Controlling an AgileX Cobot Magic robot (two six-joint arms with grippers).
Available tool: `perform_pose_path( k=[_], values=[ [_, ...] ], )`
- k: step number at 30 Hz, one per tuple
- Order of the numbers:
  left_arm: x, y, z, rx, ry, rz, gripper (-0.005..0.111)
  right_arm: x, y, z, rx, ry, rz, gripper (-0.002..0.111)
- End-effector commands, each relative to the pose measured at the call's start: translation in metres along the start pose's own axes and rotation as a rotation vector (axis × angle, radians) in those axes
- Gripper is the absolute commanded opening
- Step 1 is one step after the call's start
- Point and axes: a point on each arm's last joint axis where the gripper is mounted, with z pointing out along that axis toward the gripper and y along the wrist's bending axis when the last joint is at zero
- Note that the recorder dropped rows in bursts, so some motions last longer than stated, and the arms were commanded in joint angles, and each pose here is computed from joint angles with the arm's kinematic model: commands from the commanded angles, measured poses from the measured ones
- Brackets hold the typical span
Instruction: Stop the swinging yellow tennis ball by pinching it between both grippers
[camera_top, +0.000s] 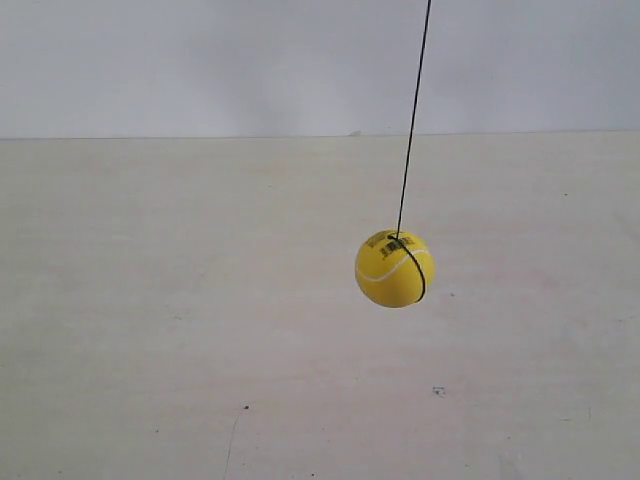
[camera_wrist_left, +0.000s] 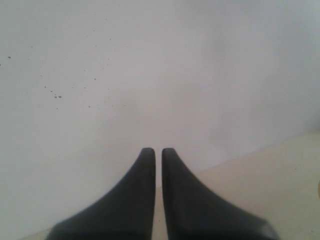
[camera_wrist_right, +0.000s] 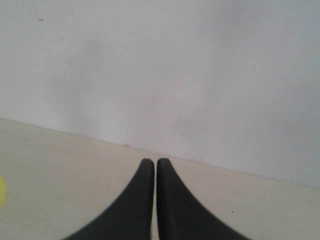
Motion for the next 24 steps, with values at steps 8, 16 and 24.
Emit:
perform_pose_path(
  k=[8,16,24],
  values=[
    [0.001,0.000,-0.001,0.001,0.000,-0.002,0.005,0.027,-0.013,-0.022,0.207,0.110,0.006,0.000],
    [0.001,0.000,-0.001,0.001,0.000,-0.002,0.005,0.049,-0.007,-0.033,0.165,0.343,0.010,0.000],
    [0.001,0.000,-0.001,0.001,0.000,-0.002,0.005,0.053,-0.005,-0.038,0.156,0.372,-0.012,0.000]
  ],
)
